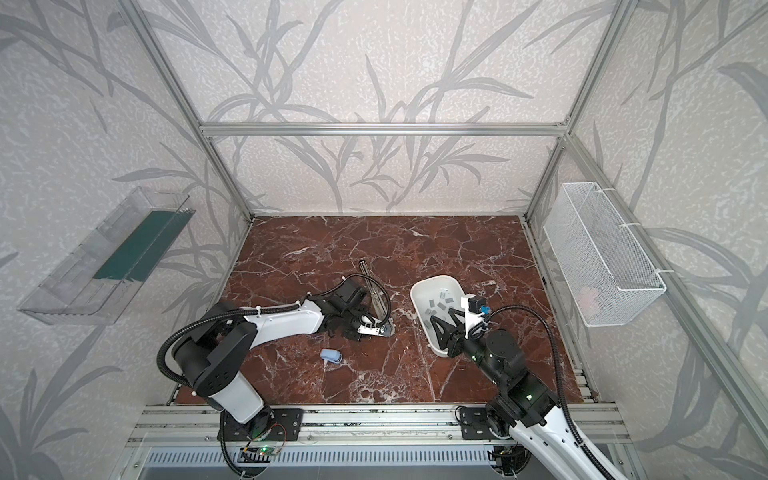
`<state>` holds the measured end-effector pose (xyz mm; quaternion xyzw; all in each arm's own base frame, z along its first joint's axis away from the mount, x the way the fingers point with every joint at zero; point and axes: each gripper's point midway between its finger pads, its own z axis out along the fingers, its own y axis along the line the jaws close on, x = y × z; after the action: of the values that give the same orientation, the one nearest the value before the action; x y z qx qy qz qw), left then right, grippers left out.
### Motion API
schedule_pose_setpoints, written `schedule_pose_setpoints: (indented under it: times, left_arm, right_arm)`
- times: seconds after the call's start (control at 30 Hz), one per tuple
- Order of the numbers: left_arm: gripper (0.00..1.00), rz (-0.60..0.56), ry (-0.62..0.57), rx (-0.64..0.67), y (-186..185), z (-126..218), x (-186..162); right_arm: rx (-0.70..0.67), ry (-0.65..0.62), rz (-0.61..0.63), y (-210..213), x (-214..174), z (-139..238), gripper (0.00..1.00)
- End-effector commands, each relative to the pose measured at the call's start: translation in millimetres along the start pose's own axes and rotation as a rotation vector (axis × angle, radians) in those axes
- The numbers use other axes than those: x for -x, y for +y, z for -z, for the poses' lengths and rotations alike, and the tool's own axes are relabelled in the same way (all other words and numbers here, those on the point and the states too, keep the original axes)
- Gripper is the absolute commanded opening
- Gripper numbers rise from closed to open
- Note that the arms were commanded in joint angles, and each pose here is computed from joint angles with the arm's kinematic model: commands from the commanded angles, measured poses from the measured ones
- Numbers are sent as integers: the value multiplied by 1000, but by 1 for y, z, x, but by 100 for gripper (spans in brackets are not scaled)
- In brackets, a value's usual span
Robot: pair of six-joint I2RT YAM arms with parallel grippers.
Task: Load the staples into the stapler
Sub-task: 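Lower the open small stapler with the left gripper beside the long stapler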
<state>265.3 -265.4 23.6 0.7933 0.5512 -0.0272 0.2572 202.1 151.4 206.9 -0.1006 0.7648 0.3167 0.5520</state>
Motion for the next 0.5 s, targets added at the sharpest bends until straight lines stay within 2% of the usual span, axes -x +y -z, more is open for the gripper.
schedule_pose_setpoints:
  times: [0.0,0.13,0.23,0.47]
  left_arm:
    - [35,-31,-29,23,11,5,4]
    - [44,-18,-49,48,13,13,4]
    - [47,-17,-46,64,14,20,2]
    - [48,-27,51,133,22,22,-21]
  right_arm:
    - [44,-5,-14,7,0,0,64]
    - [45,-3,-14,7,1,0,64]
    - [52,1,-12,8,0,-1,64]
    - [58,-1,-13,9,0,0,64]
